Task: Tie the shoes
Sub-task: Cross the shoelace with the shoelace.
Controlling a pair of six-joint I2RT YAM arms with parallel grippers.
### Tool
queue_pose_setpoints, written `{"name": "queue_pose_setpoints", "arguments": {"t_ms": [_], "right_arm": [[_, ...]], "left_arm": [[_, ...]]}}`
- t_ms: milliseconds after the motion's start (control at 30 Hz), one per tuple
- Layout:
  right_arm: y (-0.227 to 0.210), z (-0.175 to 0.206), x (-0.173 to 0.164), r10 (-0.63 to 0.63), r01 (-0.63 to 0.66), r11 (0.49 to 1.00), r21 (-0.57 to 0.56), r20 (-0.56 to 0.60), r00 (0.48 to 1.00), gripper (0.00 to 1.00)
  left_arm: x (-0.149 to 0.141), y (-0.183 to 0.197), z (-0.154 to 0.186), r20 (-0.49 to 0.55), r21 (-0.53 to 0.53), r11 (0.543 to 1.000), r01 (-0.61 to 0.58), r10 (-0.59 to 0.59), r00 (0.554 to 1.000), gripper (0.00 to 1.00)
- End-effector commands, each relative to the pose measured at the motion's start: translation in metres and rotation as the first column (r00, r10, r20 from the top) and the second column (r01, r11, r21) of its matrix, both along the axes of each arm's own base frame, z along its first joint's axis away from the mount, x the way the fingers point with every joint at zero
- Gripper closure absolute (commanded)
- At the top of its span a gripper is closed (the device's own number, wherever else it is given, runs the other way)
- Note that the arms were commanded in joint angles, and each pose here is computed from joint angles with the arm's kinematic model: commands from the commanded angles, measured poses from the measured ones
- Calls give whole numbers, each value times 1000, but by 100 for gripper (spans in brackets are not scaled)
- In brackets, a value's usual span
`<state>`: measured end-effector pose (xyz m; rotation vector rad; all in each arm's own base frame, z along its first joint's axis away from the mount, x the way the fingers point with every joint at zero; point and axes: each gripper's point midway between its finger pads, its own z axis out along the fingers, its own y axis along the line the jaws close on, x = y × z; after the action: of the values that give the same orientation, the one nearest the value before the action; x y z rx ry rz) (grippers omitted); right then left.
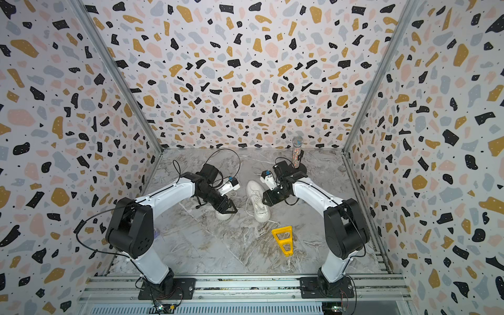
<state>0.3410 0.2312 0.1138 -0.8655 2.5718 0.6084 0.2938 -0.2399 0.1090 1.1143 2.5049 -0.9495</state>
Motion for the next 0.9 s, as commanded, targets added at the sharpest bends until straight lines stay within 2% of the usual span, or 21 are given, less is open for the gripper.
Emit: {"name": "queue_pose_setpoints", "arguments": {"t_ms": [0, 233, 400, 600, 767, 867], "right_arm": [[1, 0, 27, 77, -71, 995, -65, 96, 992, 48], [-7, -27, 93, 65, -20, 972, -233, 186, 980, 47], [-4, -47, 125, 51, -4, 964, -265, 172, 984, 47], [2, -61, 145, 51, -5, 958, -285, 154, 987, 49], [5, -74, 154, 37, 1, 955, -296, 124, 992, 59], [4, -78, 158, 35, 4, 951, -311, 119, 992, 76]], "left_arm": [[15, -3, 17, 86, -17, 1000, -25, 26, 996, 35], [11, 13, 37, 217, 31, 999, -15, 8, 976, 18], [12, 28, 47, 267, 49, 998, -42, 28, 963, 13], [13, 39, 53, 300, 67, 996, -63, 40, 953, 12], [11, 37, 57, 306, 55, 997, -53, 34, 951, 13], [6, 33, 56, 284, 32, 999, -19, 10, 959, 11]]}}
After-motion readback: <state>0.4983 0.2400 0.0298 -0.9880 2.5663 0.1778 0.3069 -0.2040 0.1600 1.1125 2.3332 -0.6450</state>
